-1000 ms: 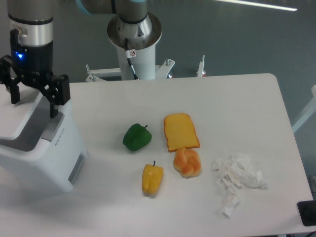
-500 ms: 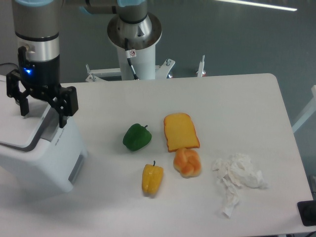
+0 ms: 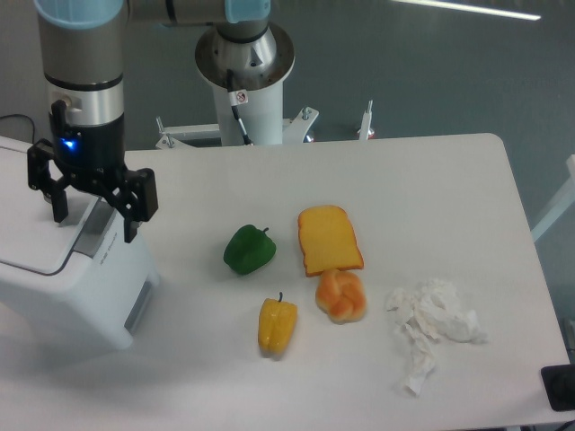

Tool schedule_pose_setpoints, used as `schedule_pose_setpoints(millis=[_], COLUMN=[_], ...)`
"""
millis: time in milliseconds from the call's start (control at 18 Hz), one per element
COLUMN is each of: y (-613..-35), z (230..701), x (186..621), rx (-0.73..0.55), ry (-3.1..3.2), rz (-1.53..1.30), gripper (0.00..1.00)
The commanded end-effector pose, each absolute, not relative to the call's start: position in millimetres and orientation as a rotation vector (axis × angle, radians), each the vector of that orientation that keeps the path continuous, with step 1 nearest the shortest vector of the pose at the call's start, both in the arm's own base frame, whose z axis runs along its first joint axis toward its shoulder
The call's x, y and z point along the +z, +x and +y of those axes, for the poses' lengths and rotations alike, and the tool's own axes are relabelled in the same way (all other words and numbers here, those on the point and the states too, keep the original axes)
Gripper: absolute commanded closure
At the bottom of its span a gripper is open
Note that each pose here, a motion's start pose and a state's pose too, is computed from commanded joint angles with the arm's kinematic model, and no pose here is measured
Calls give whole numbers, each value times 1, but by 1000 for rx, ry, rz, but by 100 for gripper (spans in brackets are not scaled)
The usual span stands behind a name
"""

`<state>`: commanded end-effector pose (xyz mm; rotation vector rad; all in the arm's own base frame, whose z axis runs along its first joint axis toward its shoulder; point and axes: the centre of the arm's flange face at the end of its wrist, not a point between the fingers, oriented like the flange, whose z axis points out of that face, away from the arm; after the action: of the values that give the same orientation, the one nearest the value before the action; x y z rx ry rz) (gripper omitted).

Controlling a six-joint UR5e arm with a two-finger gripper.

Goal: Close the trash can

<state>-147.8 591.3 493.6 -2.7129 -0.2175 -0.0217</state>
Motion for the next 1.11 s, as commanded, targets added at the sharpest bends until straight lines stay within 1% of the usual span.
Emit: schedule_pose_setpoints(millis=[444,611,778,1000,1111], y=[-151,-153,-167,-232,-270], z=[592,590,579,553,538], x=[491,500,516,525,521], rx=[6,5,-4,43,83], ry=[-2719,-2703,-2664,-2633,-2642], rz=[-224,-240,-275,-396,-391], gripper=[0,0,0,0,0])
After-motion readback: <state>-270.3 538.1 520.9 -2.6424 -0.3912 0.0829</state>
